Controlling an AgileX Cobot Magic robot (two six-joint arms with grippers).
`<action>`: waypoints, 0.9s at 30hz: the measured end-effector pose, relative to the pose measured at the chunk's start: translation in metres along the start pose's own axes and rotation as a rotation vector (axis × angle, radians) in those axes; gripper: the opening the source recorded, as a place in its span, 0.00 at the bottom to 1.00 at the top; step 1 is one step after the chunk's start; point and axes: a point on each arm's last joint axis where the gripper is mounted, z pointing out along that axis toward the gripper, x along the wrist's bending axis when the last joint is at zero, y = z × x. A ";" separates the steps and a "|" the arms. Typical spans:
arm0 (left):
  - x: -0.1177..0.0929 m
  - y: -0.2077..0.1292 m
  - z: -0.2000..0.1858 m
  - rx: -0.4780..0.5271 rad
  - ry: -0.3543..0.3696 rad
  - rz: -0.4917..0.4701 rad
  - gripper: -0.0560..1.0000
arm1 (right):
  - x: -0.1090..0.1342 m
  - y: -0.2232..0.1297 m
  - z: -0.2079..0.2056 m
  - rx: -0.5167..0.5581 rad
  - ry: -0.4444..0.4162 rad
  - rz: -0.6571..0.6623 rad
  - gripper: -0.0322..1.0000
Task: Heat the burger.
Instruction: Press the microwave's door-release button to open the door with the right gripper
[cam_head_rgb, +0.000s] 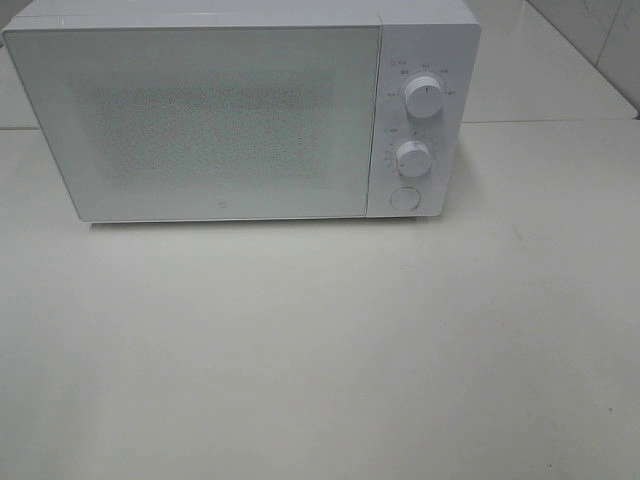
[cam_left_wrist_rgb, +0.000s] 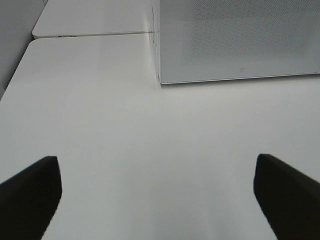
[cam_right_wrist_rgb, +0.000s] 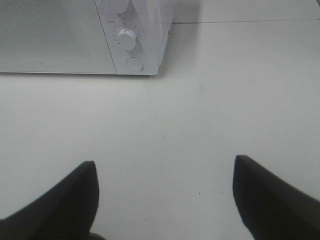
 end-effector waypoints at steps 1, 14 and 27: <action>0.000 0.000 0.000 0.000 0.000 0.000 0.99 | 0.000 0.000 0.000 0.000 0.000 0.000 0.71; 0.000 0.000 0.000 0.000 0.000 0.000 0.99 | 0.001 0.008 -0.007 -0.062 0.001 -0.002 0.71; 0.000 0.000 0.000 0.000 0.000 0.000 0.99 | -0.002 0.048 0.040 -0.110 -0.009 0.013 0.71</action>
